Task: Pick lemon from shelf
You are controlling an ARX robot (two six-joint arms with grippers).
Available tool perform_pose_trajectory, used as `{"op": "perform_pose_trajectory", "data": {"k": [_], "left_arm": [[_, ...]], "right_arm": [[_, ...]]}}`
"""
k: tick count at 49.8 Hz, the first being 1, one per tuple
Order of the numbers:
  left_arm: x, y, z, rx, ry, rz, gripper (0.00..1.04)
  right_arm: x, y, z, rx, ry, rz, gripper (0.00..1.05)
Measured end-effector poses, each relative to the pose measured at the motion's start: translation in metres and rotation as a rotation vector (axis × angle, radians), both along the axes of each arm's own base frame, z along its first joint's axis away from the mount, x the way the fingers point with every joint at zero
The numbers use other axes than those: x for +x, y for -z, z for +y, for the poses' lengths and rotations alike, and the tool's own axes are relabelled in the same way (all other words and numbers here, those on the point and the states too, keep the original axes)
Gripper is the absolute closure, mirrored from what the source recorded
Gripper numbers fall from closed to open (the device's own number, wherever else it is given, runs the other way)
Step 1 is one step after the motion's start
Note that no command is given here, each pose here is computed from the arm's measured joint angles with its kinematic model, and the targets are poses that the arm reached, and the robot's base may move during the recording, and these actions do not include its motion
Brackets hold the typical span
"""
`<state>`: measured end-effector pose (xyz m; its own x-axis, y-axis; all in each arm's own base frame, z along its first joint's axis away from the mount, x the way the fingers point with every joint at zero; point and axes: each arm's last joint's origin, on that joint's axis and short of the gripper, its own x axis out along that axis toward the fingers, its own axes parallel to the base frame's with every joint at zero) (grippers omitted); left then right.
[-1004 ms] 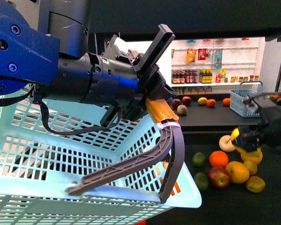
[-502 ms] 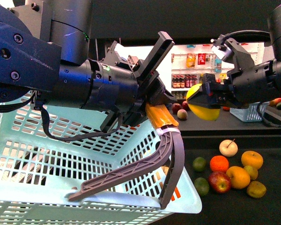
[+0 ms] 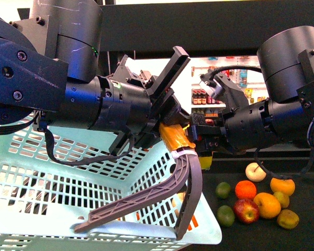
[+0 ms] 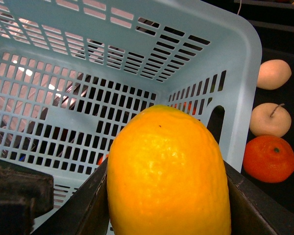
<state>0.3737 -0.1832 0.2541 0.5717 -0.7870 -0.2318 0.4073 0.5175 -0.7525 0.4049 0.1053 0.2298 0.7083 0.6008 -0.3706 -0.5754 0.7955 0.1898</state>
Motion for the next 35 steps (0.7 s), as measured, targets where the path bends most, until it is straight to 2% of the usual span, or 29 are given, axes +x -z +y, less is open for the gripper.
{"op": "perform_pose_trajectory", "data": {"k": [24, 35], "left_arm": [[0.003, 0.004, 0.003, 0.018, -0.012, -0.009, 0.96], [0.003, 0.004, 0.003, 0.018, -0.006, -0.009, 0.96]], "right_arm": [[-0.003, 0.014, 0.013, 0.028, -0.014, 0.061, 0.51], [-0.008, 0.01, 0.01, 0.04, -0.017, 0.06, 0.51]]}}
